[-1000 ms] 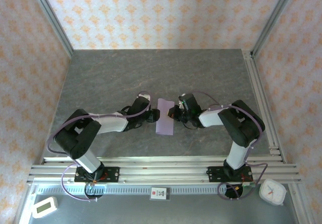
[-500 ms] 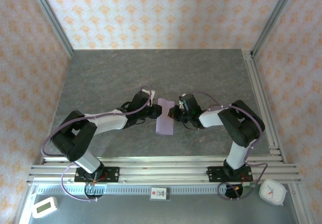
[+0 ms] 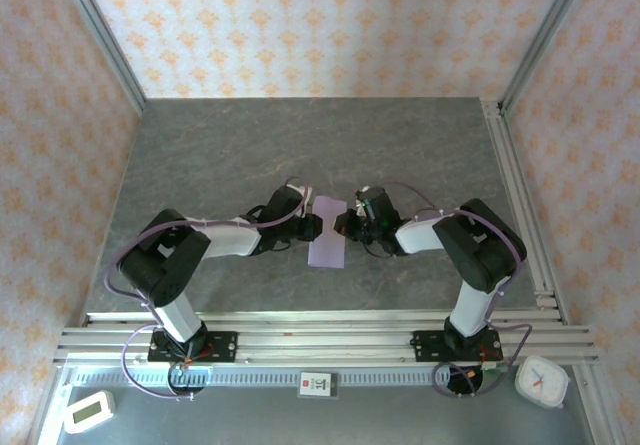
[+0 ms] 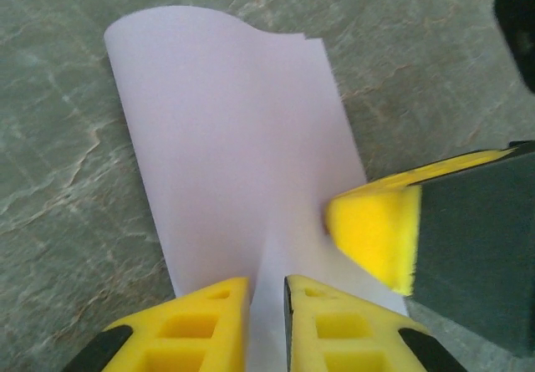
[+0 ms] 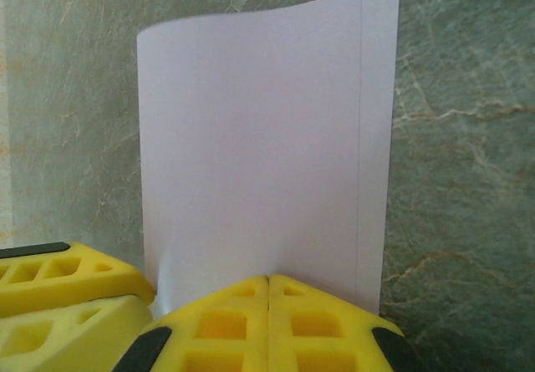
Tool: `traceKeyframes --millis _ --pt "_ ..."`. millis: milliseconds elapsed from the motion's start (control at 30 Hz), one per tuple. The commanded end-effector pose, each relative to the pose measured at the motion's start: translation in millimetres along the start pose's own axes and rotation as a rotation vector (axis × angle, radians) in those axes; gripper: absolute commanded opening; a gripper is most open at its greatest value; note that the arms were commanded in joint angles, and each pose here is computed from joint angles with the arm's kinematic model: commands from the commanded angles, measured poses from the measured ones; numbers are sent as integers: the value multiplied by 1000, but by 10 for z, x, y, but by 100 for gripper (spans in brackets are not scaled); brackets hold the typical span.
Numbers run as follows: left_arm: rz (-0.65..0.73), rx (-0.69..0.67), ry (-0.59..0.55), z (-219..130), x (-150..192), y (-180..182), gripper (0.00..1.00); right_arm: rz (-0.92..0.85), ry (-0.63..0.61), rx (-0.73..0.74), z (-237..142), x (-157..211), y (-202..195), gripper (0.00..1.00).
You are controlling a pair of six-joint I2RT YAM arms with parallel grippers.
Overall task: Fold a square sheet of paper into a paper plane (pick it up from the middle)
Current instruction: First fold in half a square sheet of paper at the center of the table.
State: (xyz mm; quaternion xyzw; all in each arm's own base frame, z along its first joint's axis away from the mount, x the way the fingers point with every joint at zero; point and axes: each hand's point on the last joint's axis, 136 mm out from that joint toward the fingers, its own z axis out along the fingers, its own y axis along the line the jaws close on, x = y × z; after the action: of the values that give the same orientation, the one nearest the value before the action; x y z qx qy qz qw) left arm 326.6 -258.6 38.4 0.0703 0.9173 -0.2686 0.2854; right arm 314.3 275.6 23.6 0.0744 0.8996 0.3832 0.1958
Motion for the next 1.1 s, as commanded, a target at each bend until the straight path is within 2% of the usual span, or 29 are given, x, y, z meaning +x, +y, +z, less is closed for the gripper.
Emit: traceKeyframes --millis 0,300,567,700,933,1067 --pt "-16 -27 -7 55 97 115 19 29 28 107 37 164 -340 0" --pt "-20 -65 1 60 161 210 19 28 35 120 37 206 -396 0" --pt "-7 3 -112 -129 -346 -107 26 32 37 123 39 227 -425 0" --pt "1 18 -140 -110 -510 -171 26 33 36 125 39 232 -434 0" --pt "-4 -2 -120 90 -499 -50 16 32 39 125 46 243 -448 0" --pt "-10 -27 -120 164 -465 42 14 29 39 128 49 242 -458 0"
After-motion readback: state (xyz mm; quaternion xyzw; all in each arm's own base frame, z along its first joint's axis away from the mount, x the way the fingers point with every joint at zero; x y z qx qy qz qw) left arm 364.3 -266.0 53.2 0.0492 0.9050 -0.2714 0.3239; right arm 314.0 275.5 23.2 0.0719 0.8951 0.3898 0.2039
